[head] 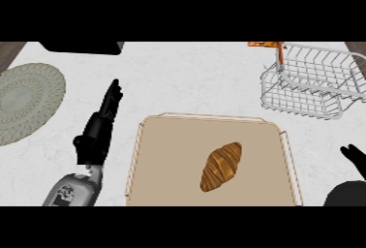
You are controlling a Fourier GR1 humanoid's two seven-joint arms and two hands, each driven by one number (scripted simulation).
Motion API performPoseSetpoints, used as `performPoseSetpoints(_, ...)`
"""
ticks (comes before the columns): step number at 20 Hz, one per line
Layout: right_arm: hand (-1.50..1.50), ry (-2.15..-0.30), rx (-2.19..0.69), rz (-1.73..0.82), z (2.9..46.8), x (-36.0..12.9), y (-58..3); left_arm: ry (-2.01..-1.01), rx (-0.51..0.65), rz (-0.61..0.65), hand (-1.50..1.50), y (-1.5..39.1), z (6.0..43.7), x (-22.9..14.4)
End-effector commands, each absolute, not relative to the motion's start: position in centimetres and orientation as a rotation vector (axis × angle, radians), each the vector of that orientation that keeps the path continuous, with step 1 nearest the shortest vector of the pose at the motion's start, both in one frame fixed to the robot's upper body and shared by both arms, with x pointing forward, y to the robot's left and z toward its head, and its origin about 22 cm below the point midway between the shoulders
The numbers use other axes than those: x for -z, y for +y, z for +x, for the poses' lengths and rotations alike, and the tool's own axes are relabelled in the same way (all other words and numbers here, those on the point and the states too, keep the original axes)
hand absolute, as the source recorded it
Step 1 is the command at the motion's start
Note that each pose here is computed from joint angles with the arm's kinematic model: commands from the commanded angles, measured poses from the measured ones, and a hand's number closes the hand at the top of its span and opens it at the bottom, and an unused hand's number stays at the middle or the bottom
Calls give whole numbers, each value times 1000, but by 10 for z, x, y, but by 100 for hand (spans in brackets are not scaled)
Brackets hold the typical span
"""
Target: Pick the croissant from the tray and place it in the tiered basket
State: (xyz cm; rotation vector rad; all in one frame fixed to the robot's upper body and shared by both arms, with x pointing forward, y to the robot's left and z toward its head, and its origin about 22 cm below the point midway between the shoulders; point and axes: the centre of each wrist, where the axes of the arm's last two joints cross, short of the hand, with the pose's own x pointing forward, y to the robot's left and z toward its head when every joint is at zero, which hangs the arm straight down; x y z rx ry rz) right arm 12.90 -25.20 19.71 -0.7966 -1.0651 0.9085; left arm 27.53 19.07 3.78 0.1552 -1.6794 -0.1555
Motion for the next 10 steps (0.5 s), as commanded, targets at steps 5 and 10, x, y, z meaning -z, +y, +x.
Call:
performPoseSetpoints(5, -150, -987, -956, -813, 106, -225, -218, -1685, 160, 163, 0, 186, 279, -36)
performPoseSetpoints(10, -150, -944, -988, -866, 109, -222, -212, -1669, 147, 148, 0, 188, 282, -42)
